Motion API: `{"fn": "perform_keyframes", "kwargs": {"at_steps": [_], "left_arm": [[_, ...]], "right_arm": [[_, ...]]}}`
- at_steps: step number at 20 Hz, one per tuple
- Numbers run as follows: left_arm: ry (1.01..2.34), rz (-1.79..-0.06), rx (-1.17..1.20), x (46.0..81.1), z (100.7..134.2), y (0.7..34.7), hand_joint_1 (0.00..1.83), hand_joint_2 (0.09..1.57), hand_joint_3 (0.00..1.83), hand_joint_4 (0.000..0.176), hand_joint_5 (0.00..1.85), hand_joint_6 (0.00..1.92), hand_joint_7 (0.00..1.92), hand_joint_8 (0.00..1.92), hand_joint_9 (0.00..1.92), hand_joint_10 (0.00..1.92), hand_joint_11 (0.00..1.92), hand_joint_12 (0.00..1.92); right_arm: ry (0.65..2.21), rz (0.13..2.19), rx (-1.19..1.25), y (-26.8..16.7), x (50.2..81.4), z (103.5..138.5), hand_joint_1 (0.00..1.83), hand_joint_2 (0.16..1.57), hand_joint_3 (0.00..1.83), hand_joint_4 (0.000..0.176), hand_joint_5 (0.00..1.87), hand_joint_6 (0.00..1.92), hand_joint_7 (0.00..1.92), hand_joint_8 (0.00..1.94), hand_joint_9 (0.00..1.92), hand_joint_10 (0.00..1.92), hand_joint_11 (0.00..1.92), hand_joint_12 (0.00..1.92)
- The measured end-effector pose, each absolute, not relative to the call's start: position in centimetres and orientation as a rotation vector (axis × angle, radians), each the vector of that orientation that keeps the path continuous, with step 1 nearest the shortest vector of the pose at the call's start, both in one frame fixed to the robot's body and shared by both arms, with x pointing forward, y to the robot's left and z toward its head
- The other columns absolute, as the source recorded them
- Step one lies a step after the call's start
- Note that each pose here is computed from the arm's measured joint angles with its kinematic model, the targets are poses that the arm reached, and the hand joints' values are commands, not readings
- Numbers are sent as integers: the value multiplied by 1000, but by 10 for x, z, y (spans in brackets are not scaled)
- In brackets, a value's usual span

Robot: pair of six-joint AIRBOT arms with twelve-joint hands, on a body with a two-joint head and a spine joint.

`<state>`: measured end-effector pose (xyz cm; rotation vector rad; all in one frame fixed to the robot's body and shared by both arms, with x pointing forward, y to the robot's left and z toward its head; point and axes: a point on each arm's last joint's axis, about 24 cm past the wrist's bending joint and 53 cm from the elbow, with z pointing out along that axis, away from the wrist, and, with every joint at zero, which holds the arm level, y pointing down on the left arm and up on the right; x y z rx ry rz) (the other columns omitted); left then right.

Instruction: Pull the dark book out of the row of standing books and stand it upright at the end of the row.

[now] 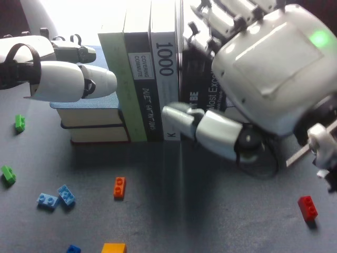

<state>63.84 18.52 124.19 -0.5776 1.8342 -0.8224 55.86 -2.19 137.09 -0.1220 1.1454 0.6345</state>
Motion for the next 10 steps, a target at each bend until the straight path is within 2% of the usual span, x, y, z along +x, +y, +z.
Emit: {"fn": "perform_keyframes", "kwargs": {"at_steps": [1,2,4,7,8,10], "left_arm": [[1834,-822,-578,638,1242,185,0,1262,1,50,141,3,142,5,127,3,0,442],[1834,-822,-577,638,1242,185,0,1264,1,52,139,2,122,4,105,3,0,386],[1832,-816,-583,640,1242,188,0,1262,0,54,120,0,107,0,95,1,0,370],[1831,-818,-583,640,1242,188,0,1266,1,46,127,2,127,5,116,7,0,392],[1831,-817,-582,640,1242,188,0,1265,0,50,137,5,140,5,126,8,0,426],[1831,-818,-582,640,1242,188,0,1255,0,46,104,0,110,2,107,3,0,349]], "right_arm": [[1156,630,-134,-20,553,1368,0,1133,0,15,629,0,179,0,56,0,0,174],[1168,626,-137,-20,549,1366,0,1128,0,13,637,2,193,2,63,2,0,202],[1180,624,-155,-19,540,1361,0,1131,0,10,633,0,186,1,44,5,0,109],[1203,628,-193,-14,524,1353,0,1134,1,11,637,1,191,1,60,7,0,142],[1210,633,-204,-12,520,1350,0,1133,0,14,630,1,187,0,53,3,0,120],[1221,635,-230,-8,513,1348,0,1137,1,12,638,4,201,3,61,4,0,145]]}}
